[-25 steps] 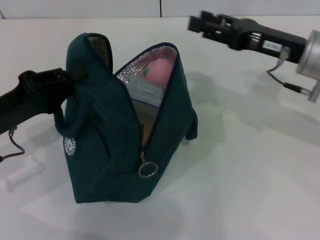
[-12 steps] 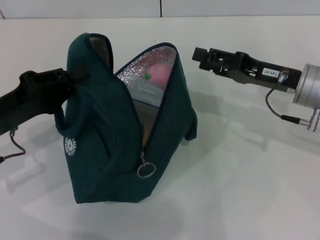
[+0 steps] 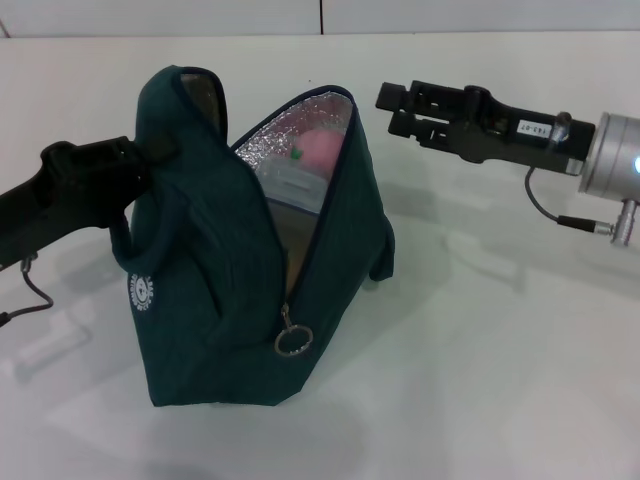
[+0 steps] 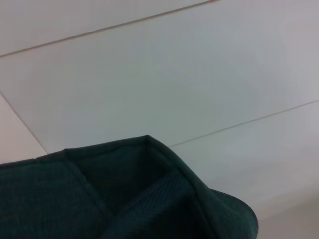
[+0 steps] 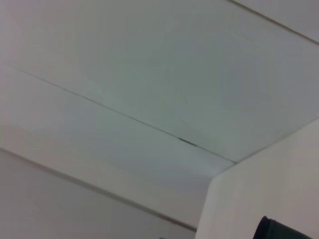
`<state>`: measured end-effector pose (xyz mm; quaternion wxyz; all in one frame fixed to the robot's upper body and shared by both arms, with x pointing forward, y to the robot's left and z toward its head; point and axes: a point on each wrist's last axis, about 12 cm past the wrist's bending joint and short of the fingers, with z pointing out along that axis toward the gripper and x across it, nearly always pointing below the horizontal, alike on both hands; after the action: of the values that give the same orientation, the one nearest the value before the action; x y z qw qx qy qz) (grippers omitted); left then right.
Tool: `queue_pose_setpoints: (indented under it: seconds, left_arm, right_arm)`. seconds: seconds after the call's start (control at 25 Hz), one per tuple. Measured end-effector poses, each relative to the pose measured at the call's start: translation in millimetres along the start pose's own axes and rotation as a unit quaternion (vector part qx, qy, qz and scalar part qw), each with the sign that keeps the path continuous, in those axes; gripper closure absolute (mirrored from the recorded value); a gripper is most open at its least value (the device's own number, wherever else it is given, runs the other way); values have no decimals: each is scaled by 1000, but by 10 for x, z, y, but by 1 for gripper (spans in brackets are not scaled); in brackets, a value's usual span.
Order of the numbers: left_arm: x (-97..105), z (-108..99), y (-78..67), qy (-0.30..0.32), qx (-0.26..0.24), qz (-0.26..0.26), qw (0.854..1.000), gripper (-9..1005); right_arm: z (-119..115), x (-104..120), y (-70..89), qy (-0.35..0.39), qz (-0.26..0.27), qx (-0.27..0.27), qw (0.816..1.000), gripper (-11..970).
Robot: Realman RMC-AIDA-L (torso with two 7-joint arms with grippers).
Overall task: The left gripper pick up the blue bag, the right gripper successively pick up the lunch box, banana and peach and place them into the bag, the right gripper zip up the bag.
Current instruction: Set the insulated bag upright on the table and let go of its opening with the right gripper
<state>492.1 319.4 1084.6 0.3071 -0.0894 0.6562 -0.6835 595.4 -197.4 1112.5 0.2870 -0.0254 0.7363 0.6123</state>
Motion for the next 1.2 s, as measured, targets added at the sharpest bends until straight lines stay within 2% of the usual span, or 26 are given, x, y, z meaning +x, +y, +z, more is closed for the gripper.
queue_pose_setpoints:
  seconds: [0.44, 0.8, 1.2]
  left_arm:
    - [5, -6, 2, 1, -2, 0, 1000, 959]
    - [34, 10, 13, 5, -1, -1, 1000, 959]
    - [92, 106, 29, 13, 7, -2, 1000, 959]
  right_arm:
    - [191, -85, 11, 67, 22, 48, 996, 352]
    - [248, -82, 89, 70, 23, 23, 997, 353]
    - [245, -96, 87, 66, 27, 22, 997, 353]
